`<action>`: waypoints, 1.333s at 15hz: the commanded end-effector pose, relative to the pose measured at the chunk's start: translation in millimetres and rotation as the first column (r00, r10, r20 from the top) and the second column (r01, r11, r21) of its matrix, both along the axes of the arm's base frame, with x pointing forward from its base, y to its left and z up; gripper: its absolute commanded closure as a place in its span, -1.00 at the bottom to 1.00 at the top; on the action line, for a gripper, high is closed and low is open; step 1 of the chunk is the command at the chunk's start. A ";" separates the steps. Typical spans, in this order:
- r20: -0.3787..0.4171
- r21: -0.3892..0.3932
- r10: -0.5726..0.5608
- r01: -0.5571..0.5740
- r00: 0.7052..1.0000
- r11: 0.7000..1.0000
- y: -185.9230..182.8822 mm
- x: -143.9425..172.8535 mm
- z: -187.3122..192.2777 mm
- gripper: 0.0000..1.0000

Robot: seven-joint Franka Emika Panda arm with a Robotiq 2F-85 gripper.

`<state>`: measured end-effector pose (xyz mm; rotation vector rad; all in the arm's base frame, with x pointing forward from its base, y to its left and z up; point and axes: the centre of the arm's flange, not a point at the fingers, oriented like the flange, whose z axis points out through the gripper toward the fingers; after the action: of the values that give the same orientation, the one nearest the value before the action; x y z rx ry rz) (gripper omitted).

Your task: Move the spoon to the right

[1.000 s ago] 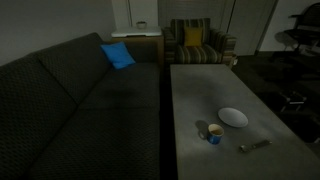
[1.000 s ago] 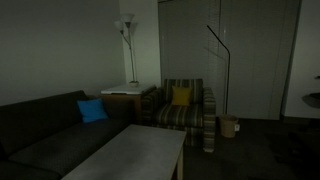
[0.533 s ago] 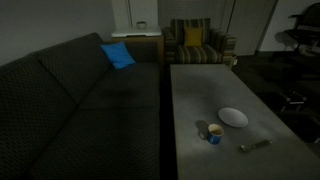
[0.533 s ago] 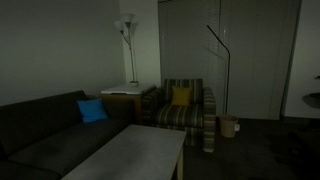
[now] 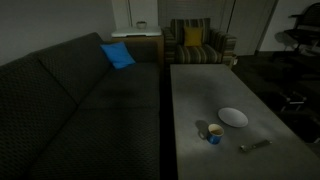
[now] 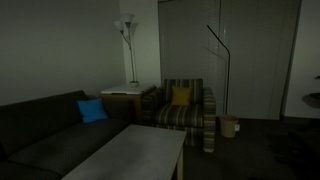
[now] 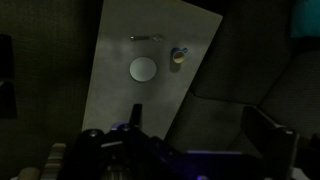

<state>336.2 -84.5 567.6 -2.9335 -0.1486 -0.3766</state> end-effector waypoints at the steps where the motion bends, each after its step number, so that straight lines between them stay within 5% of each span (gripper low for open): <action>1: 0.000 0.000 0.000 0.000 1.000 1.000 0.0 0.0 0.0 -1.00; 7: -0.037 0.017 0.056 -0.056 0.998 0.998 7.3 29.9 -20.5 -1.00; 17: -0.178 0.188 0.282 -0.249 0.943 0.950 95.9 121.8 -137.0 -1.00; 18: -0.165 0.174 0.258 -0.230 0.952 0.958 86.5 93.5 -122.4 -1.00; 20: -0.191 0.177 0.270 -0.237 0.944 0.955 97.0 105.4 -138.6 -1.00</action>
<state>441.9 12.7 428.6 -2.7336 -0.4428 -0.0295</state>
